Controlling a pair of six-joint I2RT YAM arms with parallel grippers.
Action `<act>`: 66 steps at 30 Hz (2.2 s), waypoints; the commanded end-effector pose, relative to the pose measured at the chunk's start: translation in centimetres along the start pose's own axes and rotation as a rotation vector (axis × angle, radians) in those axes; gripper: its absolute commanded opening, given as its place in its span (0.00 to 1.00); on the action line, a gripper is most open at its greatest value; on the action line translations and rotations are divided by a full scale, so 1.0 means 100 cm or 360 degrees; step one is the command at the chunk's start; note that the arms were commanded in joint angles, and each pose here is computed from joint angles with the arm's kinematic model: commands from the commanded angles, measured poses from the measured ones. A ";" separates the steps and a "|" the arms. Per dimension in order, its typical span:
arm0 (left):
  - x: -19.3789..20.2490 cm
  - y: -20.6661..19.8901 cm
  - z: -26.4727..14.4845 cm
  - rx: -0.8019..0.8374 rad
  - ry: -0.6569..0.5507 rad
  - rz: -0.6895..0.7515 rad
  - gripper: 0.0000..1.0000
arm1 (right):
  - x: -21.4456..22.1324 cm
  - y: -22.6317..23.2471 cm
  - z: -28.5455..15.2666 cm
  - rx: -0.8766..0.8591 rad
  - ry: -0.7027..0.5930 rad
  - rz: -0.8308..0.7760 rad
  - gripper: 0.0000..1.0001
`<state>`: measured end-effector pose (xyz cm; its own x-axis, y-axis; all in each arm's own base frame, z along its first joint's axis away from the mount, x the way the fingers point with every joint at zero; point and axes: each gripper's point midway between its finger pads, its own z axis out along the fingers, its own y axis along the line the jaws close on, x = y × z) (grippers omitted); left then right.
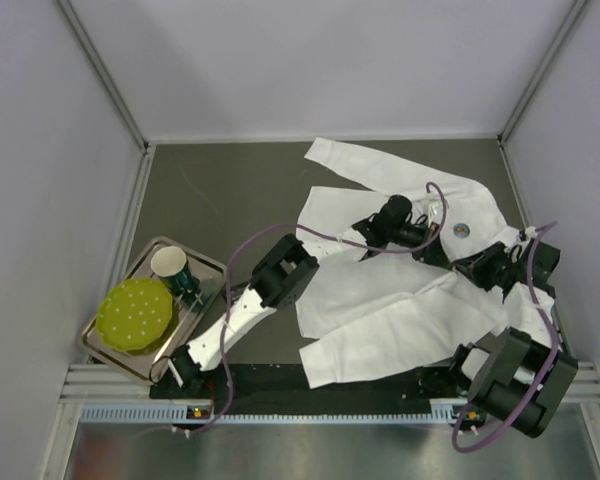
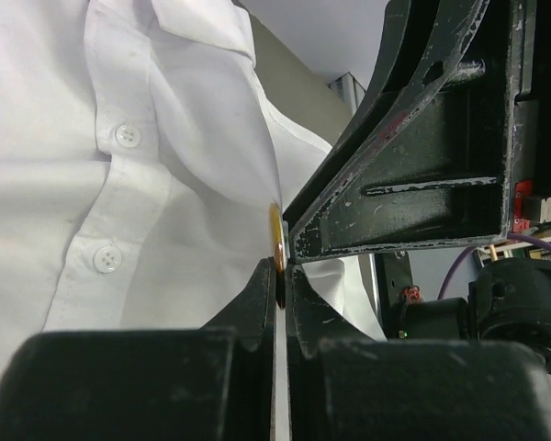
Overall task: Remove the brooch from the garment
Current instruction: Remove the brooch from the clothes.
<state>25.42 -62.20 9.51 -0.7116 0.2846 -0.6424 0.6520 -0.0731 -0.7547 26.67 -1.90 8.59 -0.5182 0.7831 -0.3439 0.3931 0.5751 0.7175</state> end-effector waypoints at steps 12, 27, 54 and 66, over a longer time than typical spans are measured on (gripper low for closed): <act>0.006 -0.106 0.024 0.0226 0.0091 0.0394 0.00 | -0.008 0.018 0.001 -0.0029 -0.0046 0.0080 0.33; -0.030 -0.072 0.015 -0.0052 -0.0101 0.0369 0.00 | -0.027 0.025 -0.024 0.0105 -0.0093 0.0099 0.59; -0.031 -0.046 -0.018 0.0438 -0.0234 -0.0554 0.00 | -0.015 0.000 -0.020 -0.0057 -0.0145 0.0150 0.41; -0.029 -0.019 -0.026 0.0469 -0.0333 -0.0822 0.00 | -0.014 -0.005 -0.020 -0.0046 -0.0149 0.0171 0.48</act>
<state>26.71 -60.61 10.27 -0.9721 0.1952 -0.1297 0.1021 -0.1456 -0.9841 25.14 -3.20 9.26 -0.4106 0.8685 -0.2777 0.4544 0.4590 0.7635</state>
